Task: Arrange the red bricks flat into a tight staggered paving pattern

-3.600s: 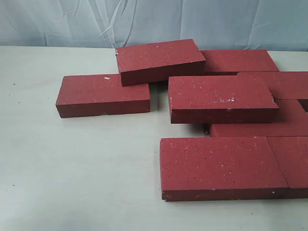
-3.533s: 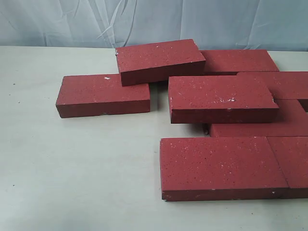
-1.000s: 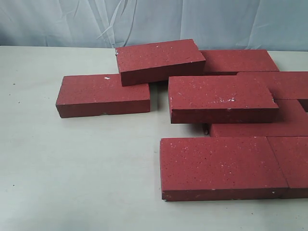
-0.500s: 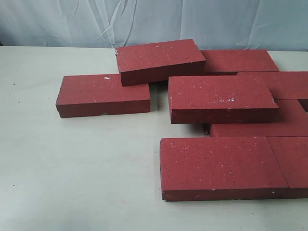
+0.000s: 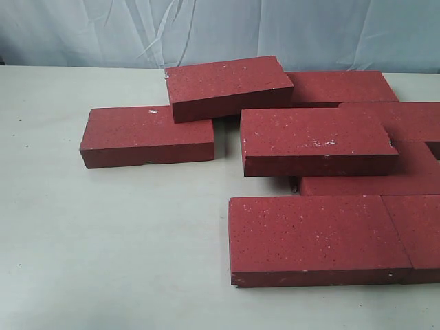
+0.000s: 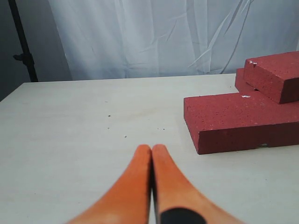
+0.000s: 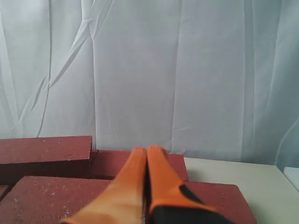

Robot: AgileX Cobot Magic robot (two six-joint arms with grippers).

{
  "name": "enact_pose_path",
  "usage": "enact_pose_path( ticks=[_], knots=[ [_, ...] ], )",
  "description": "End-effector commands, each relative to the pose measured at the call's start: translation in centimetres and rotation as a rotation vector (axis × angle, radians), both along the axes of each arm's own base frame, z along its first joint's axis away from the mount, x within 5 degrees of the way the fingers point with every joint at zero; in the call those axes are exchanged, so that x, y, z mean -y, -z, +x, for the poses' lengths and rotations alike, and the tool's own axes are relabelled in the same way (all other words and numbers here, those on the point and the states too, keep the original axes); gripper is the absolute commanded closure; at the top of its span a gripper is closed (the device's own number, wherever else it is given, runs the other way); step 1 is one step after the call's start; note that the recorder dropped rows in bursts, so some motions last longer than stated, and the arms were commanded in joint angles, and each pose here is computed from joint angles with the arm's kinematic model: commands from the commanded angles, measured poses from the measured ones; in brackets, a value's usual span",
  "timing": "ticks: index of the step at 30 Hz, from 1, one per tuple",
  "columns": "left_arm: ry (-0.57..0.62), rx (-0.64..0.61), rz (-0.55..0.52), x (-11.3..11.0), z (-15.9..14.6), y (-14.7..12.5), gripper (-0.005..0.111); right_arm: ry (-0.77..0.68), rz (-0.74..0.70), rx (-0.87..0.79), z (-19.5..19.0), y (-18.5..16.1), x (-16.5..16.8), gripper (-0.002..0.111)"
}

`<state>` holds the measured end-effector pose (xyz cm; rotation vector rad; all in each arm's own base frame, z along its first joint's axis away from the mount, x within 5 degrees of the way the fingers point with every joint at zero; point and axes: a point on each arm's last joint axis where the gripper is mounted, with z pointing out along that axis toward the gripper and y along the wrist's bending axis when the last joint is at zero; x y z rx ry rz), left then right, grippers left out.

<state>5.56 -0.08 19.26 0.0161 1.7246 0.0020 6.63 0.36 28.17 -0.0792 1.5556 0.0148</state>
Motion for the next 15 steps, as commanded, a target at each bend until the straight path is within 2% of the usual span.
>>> enact_pose_path(
  ticks=[1,3,8,15],
  knots=[
    [-0.005,0.003,-0.003,0.0,0.0,0.1,0.107,0.013,-0.017,-0.147,2.1,-1.4,0.0,0.109],
    [-0.005,0.003,-0.003,0.0,0.0,0.1,0.107,0.014,-0.023,-0.225,3.9,-1.9,-0.2,0.109],
    [-0.005,0.003,-0.003,0.0,0.0,0.1,0.107,0.011,-0.013,-0.286,5.6,-1.6,-0.3,0.109],
    [-0.005,0.003,-0.003,0.0,0.0,0.1,0.107,-0.002,0.049,-0.203,7.1,-2.4,-0.6,0.109]
  ],
)
